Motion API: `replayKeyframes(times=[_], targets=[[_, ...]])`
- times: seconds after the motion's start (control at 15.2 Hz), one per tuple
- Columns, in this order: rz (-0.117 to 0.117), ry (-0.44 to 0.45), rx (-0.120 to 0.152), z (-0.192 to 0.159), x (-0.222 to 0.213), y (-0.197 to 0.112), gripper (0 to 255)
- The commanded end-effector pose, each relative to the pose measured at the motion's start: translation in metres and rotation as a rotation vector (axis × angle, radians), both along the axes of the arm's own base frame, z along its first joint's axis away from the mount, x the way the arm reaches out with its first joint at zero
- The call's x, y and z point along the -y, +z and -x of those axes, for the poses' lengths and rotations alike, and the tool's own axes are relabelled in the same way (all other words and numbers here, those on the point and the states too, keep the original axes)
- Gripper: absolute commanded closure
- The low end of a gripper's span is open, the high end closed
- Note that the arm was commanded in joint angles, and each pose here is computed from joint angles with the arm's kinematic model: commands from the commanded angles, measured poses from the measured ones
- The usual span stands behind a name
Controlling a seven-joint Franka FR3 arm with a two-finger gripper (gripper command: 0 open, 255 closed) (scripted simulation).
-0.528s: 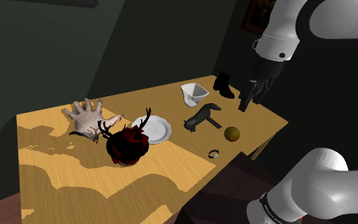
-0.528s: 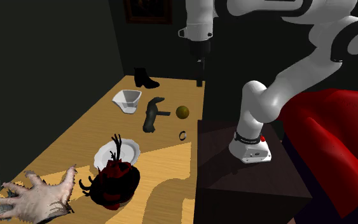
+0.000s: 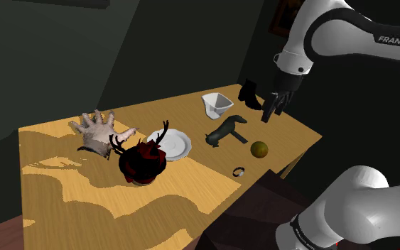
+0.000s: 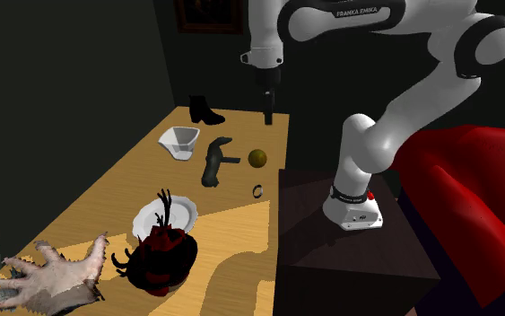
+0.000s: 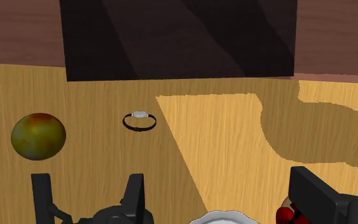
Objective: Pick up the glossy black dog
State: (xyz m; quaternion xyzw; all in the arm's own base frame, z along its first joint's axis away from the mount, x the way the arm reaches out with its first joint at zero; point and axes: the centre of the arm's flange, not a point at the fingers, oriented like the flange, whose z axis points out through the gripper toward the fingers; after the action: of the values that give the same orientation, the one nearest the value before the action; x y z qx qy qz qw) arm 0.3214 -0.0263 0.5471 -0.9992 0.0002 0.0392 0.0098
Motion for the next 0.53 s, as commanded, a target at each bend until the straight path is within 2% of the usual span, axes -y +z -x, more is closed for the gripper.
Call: replayKeyframes(times=[0.0,0.46], targets=[[-0.005,0.015,0.002,-0.016,0.016,-0.013,0],[-0.023,0.062,0.007,-0.065,0.079,-0.061,0]])
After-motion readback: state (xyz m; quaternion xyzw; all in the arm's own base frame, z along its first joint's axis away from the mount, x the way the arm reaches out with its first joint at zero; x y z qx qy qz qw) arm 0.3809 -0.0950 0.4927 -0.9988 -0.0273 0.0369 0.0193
